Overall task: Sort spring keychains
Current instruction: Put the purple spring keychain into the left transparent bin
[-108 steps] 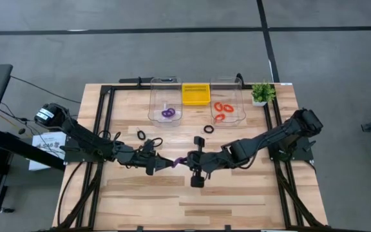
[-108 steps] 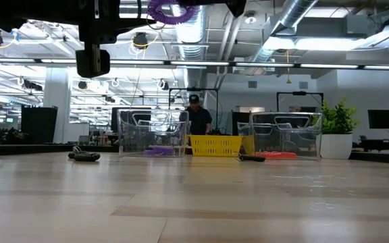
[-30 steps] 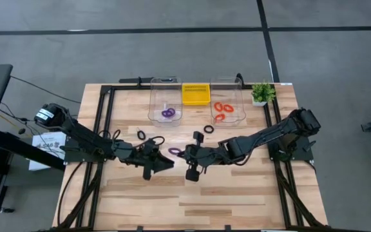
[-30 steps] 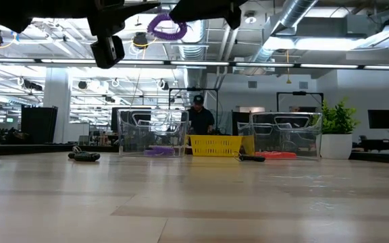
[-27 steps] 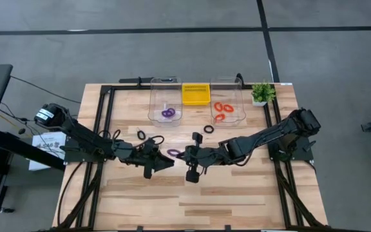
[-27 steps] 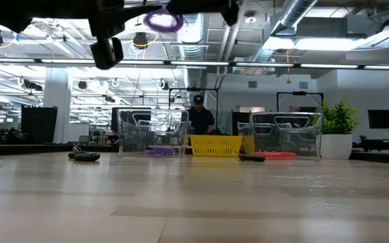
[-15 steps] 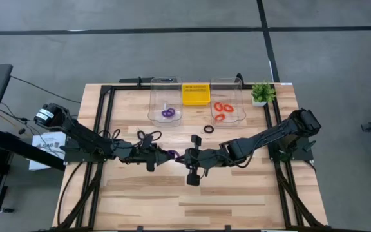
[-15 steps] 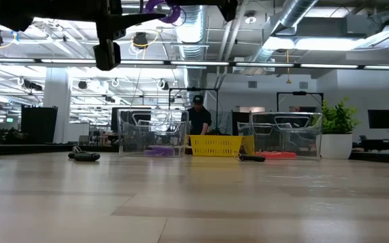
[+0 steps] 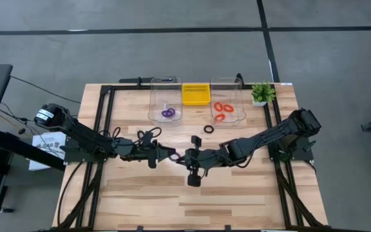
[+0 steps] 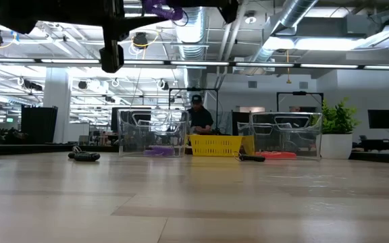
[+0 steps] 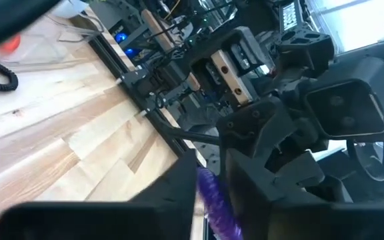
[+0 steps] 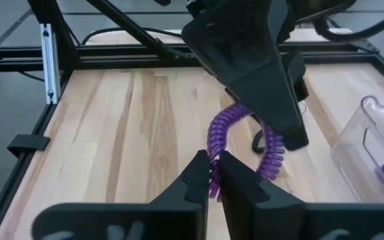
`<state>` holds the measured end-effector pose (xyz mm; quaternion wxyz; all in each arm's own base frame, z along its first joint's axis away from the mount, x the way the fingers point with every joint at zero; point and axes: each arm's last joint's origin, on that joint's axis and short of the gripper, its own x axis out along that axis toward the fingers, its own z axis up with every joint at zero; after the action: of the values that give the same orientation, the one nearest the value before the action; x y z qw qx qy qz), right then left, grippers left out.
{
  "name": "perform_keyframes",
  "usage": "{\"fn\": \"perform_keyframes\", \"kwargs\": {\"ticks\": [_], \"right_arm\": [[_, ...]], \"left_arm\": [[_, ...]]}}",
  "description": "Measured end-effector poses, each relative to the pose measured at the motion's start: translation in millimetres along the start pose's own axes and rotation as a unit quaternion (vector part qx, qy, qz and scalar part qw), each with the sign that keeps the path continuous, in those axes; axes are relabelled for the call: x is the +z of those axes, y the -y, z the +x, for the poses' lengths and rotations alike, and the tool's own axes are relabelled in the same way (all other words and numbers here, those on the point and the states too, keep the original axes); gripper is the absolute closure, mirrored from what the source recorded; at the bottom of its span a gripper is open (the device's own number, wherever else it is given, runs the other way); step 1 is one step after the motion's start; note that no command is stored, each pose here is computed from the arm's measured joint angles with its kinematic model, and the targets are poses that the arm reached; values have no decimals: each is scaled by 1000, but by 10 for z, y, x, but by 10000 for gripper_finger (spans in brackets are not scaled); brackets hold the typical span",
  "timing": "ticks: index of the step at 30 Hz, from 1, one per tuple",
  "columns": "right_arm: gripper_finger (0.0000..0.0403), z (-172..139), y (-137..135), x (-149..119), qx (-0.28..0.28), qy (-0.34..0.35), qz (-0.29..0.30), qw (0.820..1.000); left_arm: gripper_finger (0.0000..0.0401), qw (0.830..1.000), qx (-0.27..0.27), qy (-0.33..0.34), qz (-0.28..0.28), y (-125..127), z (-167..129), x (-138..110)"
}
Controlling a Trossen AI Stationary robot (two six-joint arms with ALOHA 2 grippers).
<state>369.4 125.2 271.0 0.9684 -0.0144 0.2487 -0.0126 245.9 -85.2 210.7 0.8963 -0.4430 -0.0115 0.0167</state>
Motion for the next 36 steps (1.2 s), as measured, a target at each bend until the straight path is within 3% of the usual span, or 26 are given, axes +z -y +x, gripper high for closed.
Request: {"fn": "perform_keyframes", "kwargs": {"ticks": [4,14,23,30,36], "right_arm": [[354,9,30,-13,-4,-9,10,1000],[286,46,154,-16,-20,-18,14,1000],[257,57,213,-31,-34,-29,27,999],[222,-61,202,-41,-98,-35,35,994],[166,-252,246,12,-169,-31,9,985]], "left_arm": [[384,1000,1,-1,8,-2,0,-1],[390,1000,9,6,15,-48,27,51],[390,1000,9,5,11,-120,72,145],[390,1000,20,18,11,-235,126,291],[387,995,70,62,16,-401,162,478]]}}
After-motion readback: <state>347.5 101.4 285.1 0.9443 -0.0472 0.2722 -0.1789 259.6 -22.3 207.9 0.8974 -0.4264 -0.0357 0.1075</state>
